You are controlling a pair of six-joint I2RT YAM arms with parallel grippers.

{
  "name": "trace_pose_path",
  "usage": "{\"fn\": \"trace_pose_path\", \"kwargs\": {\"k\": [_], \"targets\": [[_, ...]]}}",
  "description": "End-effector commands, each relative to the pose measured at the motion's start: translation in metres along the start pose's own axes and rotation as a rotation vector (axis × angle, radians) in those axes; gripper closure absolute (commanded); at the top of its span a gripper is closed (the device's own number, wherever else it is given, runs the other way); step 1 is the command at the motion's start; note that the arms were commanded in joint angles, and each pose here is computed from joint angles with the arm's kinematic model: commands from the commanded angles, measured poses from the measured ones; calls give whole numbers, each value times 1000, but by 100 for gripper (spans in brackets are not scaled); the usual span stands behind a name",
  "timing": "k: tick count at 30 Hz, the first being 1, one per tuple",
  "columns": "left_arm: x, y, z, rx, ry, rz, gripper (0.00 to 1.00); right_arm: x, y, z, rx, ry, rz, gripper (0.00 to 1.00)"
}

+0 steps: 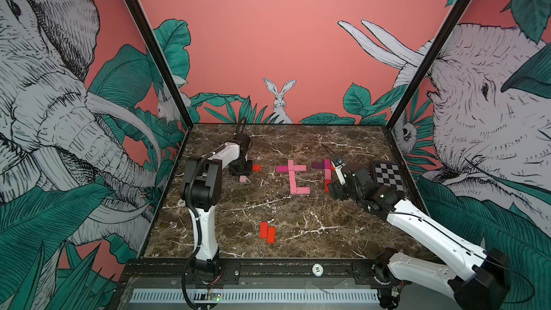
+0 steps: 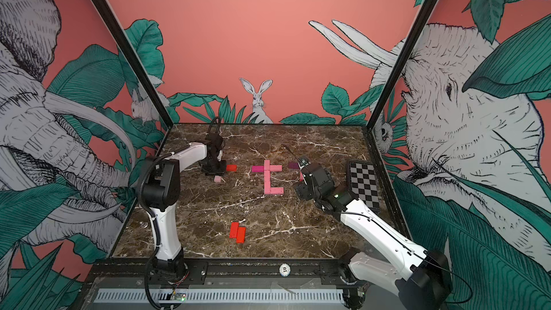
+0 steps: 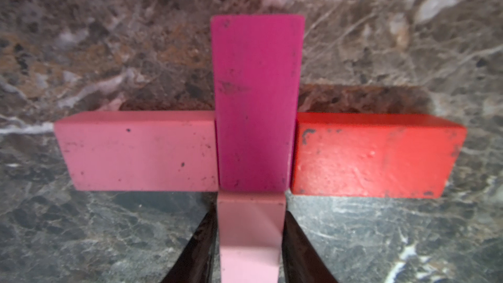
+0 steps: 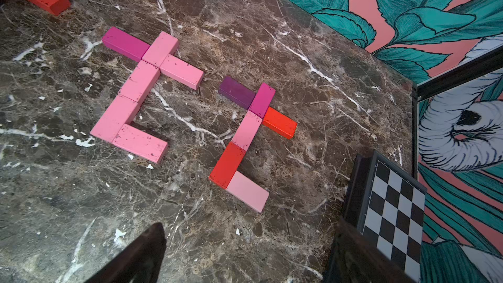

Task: Assemble the letter t with building blocks
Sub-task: Assemble the building block at the center of the board.

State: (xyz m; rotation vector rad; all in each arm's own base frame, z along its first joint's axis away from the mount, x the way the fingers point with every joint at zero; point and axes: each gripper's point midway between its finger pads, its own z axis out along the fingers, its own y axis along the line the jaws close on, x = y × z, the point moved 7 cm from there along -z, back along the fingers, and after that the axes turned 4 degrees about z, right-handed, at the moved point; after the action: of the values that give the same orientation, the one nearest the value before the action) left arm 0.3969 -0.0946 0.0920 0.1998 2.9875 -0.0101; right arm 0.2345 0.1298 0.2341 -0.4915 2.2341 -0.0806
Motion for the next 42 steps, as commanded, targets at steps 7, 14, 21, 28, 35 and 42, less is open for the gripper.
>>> {"fn": "trace_pose_path", "kwargs": {"k": [7, 14, 21, 28, 35, 42], "targets": [[6, 0, 4, 7, 44, 13, 60, -6, -3, -1, 13, -31, 14, 5], [5, 1, 3, -1, 45, 17, 62, -6, -3, -1, 14, -31, 15, 5], [5, 2, 4, -6, 48, 26, 65, -5, -3, -1, 14, -29, 16, 5], [5, 3, 5, -25, 52, 26, 65, -6, -3, -1, 14, -29, 16, 5], [3, 5, 4, -28, 47, 13, 63, -6, -3, -1, 14, -30, 15, 5], [4, 3, 1, -4, 48, 10, 54, -6, -2, -1, 10, -31, 14, 5]]}}
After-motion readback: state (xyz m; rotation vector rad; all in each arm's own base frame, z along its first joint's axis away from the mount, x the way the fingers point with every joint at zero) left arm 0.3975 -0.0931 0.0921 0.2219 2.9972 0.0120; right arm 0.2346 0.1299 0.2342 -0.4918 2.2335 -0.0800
